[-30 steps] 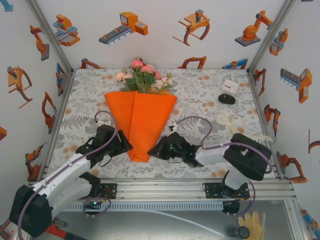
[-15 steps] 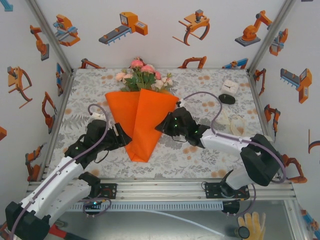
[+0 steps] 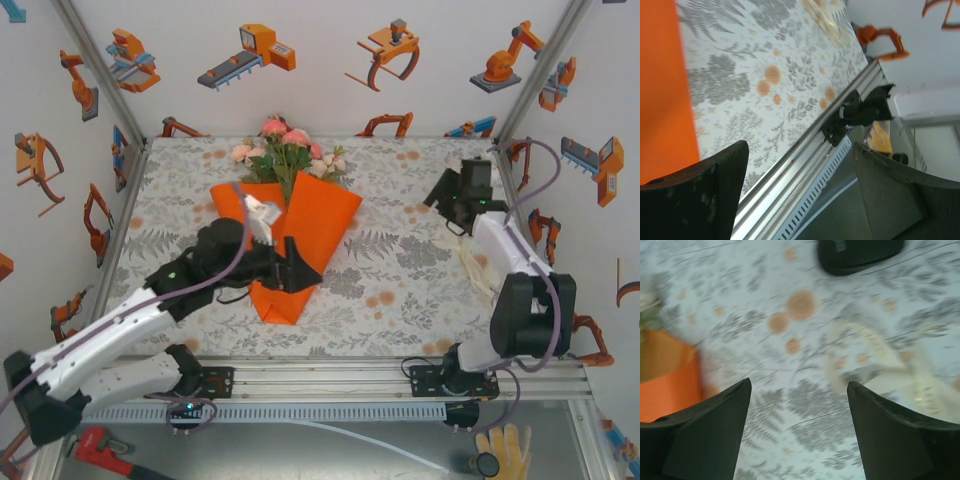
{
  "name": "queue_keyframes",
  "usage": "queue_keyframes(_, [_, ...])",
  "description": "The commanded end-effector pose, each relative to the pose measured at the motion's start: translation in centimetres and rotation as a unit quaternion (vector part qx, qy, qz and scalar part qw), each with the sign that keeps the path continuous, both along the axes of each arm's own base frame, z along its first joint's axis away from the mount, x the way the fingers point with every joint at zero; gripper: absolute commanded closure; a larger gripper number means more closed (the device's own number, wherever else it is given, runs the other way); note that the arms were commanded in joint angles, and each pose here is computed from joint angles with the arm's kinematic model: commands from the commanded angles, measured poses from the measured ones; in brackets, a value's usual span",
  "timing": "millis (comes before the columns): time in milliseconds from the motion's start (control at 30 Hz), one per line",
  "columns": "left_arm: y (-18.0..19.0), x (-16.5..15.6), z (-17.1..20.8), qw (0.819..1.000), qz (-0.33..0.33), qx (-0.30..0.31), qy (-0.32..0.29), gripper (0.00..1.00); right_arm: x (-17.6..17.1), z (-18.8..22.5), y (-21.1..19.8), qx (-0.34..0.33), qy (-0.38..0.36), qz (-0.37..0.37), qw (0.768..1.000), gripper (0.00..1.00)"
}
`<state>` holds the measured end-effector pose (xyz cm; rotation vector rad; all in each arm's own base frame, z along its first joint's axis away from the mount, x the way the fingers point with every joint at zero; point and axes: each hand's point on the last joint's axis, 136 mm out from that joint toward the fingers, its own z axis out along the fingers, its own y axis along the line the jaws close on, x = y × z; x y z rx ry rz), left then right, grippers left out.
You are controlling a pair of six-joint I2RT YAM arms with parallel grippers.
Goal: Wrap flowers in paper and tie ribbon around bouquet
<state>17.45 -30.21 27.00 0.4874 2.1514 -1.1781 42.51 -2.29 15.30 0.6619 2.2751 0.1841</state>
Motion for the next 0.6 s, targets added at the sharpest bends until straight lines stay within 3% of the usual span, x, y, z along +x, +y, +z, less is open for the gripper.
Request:
queue_keyframes(0, [-3.2,-0.5,-1.5,0.999,-0.036,0.03,-0.021,0.2,-1.5,-3.4,-4.0,-0.022,0.092,0.0,0.996,0.27])
queue_keyframes(200, [-5.5,-0.7,-3.5,0.997,-0.06,0.044,-0.01,0.18,-0.7,-7.6,-5.7,-0.017,0.154,-0.004,0.988,0.31])
queue_keyframes(400, [-4.4,-0.2,-3.9,0.996,-0.041,0.075,-0.025,0.16,-0.5,-9.3,-7.0,-0.05,0.166,-0.018,0.985,0.55])
queue_keyframes(567, [-3.3,0.3,-4.0,0.996,-0.015,0.08,-0.029,0.14,-0.9,-9.9,-8.7,-0.061,0.177,-0.042,0.981,0.61])
